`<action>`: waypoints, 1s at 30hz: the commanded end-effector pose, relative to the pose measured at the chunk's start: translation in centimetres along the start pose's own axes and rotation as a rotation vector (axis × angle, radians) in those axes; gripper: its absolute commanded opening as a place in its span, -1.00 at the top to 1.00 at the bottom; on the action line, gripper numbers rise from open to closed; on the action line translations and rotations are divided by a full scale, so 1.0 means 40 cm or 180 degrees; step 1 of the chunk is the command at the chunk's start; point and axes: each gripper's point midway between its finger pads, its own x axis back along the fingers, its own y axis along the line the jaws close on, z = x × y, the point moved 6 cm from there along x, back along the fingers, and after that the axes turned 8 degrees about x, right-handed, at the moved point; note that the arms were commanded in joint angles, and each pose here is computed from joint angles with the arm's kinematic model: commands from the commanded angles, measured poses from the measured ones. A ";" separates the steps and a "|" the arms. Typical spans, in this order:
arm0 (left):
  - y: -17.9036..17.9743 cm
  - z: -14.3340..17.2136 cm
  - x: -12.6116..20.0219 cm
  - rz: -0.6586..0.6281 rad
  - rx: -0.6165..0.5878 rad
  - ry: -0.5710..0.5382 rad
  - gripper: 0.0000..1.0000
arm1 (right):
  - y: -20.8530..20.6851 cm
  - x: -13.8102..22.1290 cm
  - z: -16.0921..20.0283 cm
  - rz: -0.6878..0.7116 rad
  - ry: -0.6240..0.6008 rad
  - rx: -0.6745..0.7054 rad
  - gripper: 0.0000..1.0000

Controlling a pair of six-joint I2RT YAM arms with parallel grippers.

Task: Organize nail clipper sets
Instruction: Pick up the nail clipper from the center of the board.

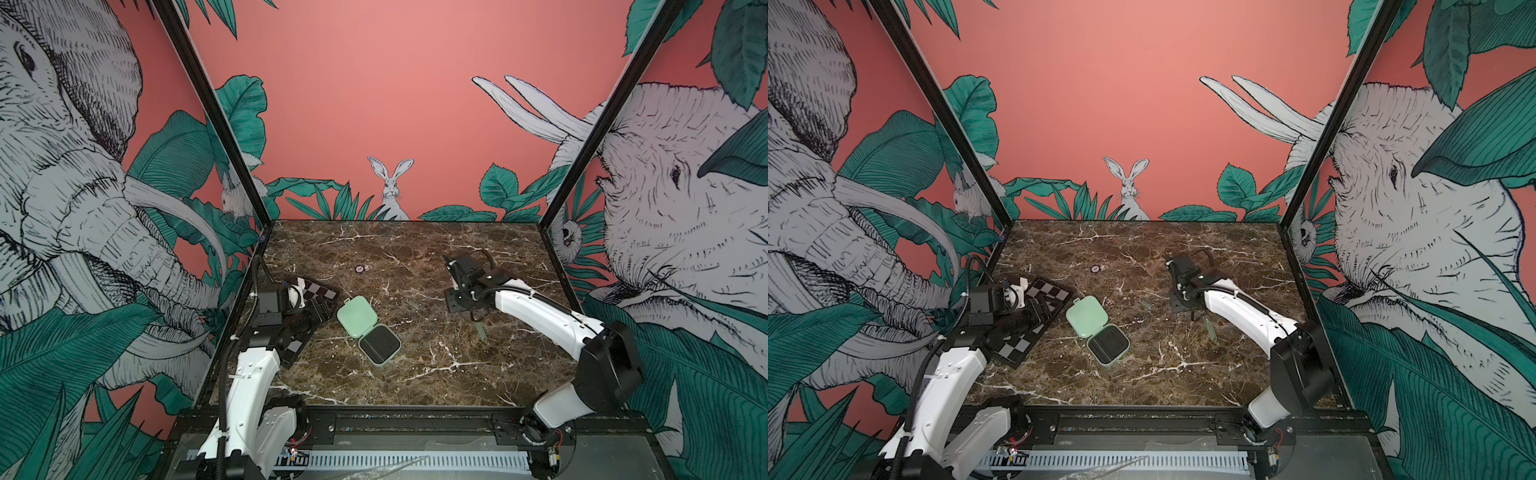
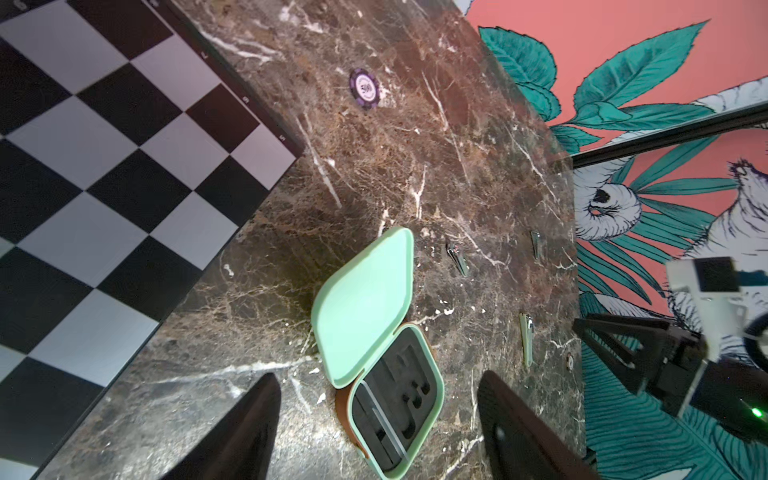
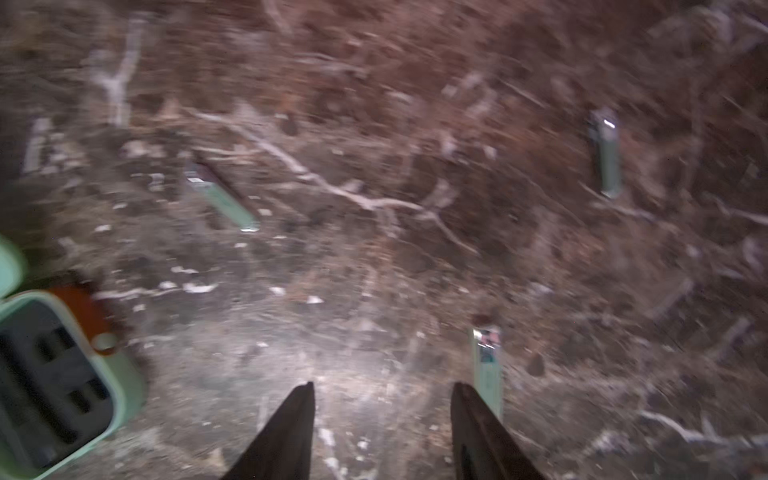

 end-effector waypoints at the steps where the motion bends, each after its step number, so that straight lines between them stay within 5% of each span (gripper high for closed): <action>1: -0.019 0.028 0.003 0.0019 -0.0063 0.0134 -0.54 | -0.061 -0.036 0.080 0.0117 0.0388 -0.0184 -0.22; 5: -0.022 0.045 -0.022 0.0082 -0.0039 0.0205 -0.54 | -0.095 -0.077 0.097 0.0093 0.0465 -0.0337 -0.24; 12: -0.004 0.059 -0.035 0.0071 -0.0001 0.0235 -0.54 | -0.116 -0.139 0.115 0.0029 0.0671 -0.0419 0.10; 22: 0.004 0.062 -0.047 0.0090 0.0052 0.0251 -0.54 | -0.129 -0.218 0.141 -0.0126 0.0900 -0.0511 0.22; 30: 0.009 0.060 -0.060 0.0081 0.0079 0.0269 -0.54 | -0.105 -0.198 0.131 -0.0290 0.0793 -0.0527 0.87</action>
